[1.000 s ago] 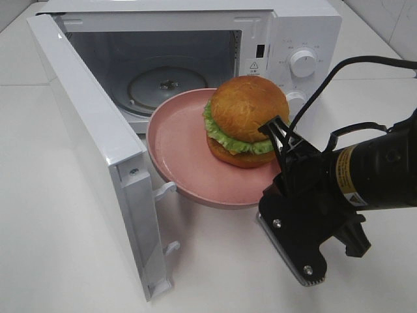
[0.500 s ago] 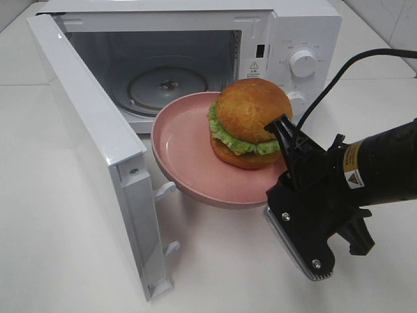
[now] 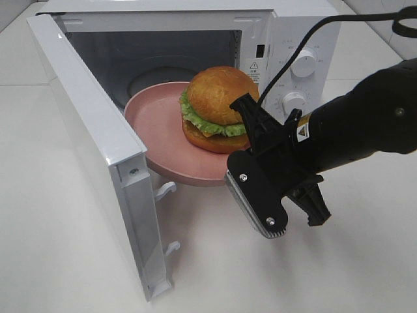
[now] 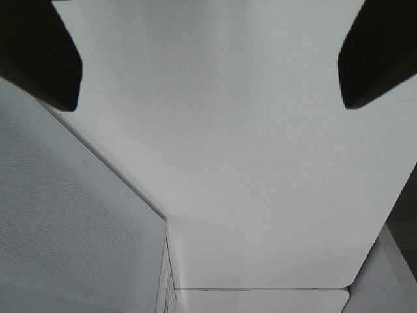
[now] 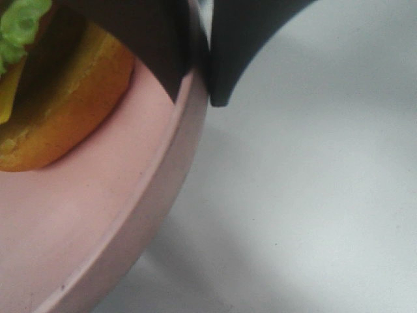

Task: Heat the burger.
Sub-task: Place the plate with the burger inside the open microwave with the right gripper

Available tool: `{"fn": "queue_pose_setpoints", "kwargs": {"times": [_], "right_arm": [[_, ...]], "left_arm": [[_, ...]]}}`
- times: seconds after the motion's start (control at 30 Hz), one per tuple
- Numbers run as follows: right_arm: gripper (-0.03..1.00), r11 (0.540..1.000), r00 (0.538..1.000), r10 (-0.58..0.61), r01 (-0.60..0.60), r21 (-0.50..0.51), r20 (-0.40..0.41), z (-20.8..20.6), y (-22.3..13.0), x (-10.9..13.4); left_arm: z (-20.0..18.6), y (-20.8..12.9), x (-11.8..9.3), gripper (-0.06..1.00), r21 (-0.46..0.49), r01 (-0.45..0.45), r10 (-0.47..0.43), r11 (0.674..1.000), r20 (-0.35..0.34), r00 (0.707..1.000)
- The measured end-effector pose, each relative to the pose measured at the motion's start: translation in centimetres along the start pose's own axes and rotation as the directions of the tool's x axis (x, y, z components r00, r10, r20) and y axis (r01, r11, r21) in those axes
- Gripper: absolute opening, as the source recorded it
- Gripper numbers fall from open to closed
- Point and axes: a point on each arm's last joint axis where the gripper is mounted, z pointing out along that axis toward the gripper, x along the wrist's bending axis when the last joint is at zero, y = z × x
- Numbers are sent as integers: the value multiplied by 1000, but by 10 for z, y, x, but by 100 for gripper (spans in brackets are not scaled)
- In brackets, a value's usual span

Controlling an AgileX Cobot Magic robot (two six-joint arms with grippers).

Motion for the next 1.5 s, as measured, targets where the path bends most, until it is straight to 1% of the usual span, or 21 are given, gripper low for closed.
{"fn": "queue_pose_setpoints", "kwargs": {"times": [0.23, 0.37, 0.43, 0.53, 0.6, 0.73, 0.87, 0.97, 1.03, 1.5], "right_arm": [[4, 1000, 1000, 8, -7, 24, -19, 11, -14, -11], [4, 1000, 1000, -3, 4, 19, -21, 14, -15, -17], [4, 1000, 1000, -17, 17, 16, -17, 21, -15, -25], [4, 1000, 1000, -18, 18, 16, -16, 23, -15, -27], [4, 1000, 1000, -19, 19, 15, -17, 29, -16, -36], [4, 1000, 1000, -21, 22, 14, -14, 32, -16, -41], [4, 1000, 1000, -26, 26, 14, -3, 38, -17, -53], [4, 999, 1000, -29, 29, 14, -4, 40, -17, -56], [4, 999, 999, -29, 29, 16, -14, 47, -18, -64], [4, 998, 999, -36, 36, 44, -20, 73, -22, -84]], "left_arm": [[0, 0, 0, 99, 0, 0, 0, 1000, 0, 1000], [0, 0, 0, 99, 0, 0, 0, 1000, 0, 1000], [0, 0, 0, 99, 0, 0, 0, 1000, 0, 1000], [0, 0, 0, 99, 0, 0, 0, 1000, 0, 1000], [0, 0, 0, 99, 0, 0, 0, 1000, 0, 1000], [0, 0, 0, 99, 0, 0, 0, 1000, 0, 1000], [0, 0, 0, 99, 0, 0, 0, 1000, 0, 1000], [0, 0, 0, 99, 0, 0, 0, 1000, 0, 1000], [0, 0, 0, 99, 0, 0, 0, 1000, 0, 1000], [0, 0, 0, 99, 0, 0, 0, 1000, 0, 1000]]}}
